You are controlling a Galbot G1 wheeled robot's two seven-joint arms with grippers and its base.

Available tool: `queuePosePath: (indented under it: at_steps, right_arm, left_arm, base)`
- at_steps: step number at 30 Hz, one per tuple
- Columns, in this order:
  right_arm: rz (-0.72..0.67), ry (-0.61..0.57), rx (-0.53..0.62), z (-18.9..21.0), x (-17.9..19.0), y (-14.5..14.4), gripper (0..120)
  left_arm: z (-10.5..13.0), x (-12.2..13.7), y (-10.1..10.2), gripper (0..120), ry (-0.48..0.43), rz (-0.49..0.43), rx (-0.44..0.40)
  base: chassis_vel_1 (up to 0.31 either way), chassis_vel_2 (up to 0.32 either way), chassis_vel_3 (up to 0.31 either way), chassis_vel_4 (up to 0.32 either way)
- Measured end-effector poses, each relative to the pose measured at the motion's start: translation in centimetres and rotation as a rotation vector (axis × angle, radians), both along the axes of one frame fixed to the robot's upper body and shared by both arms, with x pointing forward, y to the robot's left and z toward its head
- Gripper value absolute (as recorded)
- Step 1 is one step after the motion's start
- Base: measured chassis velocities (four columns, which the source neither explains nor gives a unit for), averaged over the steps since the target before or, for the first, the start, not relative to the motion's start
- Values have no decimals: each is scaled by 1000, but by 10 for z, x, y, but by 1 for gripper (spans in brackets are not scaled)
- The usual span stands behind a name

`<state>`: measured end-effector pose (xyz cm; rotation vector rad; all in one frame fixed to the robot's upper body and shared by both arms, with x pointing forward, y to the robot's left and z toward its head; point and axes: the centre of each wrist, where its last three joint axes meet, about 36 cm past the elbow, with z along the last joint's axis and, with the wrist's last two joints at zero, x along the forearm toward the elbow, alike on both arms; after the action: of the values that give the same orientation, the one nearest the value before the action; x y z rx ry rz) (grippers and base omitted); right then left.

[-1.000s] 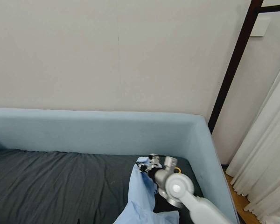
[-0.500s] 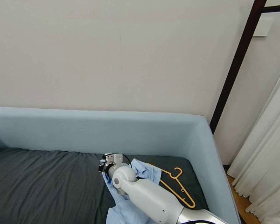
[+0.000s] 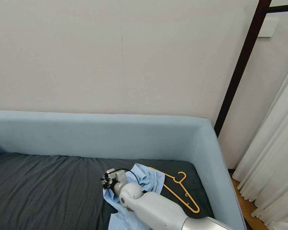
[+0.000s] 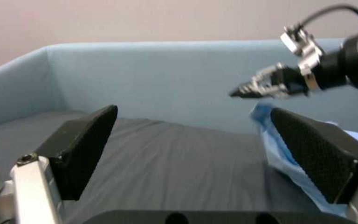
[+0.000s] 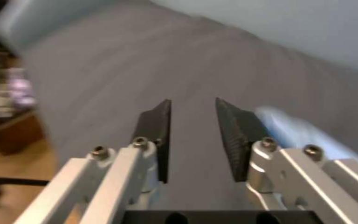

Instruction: Pick up the clothes from the sofa and hang them on the clothes hanger.

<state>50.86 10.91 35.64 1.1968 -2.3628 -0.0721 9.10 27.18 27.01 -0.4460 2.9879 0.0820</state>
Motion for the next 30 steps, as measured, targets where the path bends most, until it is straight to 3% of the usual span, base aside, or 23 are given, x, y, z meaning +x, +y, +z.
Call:
queuePosePath:
  at_steps: [2,9,13,14,16,17,22,23,26,27,30]
  right_arm:
    - [85,-39,52,15,-12,11,43]
    - [78,-136,89,39,-12,13,67]
    - [12,-154,87,47,-1,-16,79]
    - [-20,-150,83,47,4,-31,83]
    - [-135,-119,66,43,20,-88,94]
    - [-135,-119,66,43,20,-88,94]
    - [-315,-58,46,39,35,-193,100]
    - [-315,-58,46,39,35,-193,100]
    - [-409,-26,35,29,38,-246,100]
    - [-409,-26,35,29,38,-246,100]
    - [-487,57,27,2,37,-286,100]
  left_arm:
    - [1,0,2,97,-1,2,4]
    - [2,-1,4,97,0,5,8]
    - [0,0,2,97,0,3,3]
    - [-1,1,2,97,-1,-1,2]
    - [-1,4,1,97,-6,-10,0]
    - [-1,4,1,97,-6,-10,0]
    - [-1,10,0,97,-15,-26,-5]
    - [-1,10,0,97,-15,-26,-5]
    - [-2,13,2,97,-14,-36,-4]
    - [-2,13,2,97,-14,-36,-4]
    - [-4,13,3,97,-5,-42,-3]
  base:
    - [0,0,0,0]
    - [0,0,0,0]
    - [0,0,0,0]
    - [0,0,0,0]
    - [0,0,0,0]
    - [0,0,0,0]
    - [0,0,0,0]
    - [0,0,0,0]
    - [0,0,0,0]
    - [0,0,0,0]
    - [0,0,0,0]
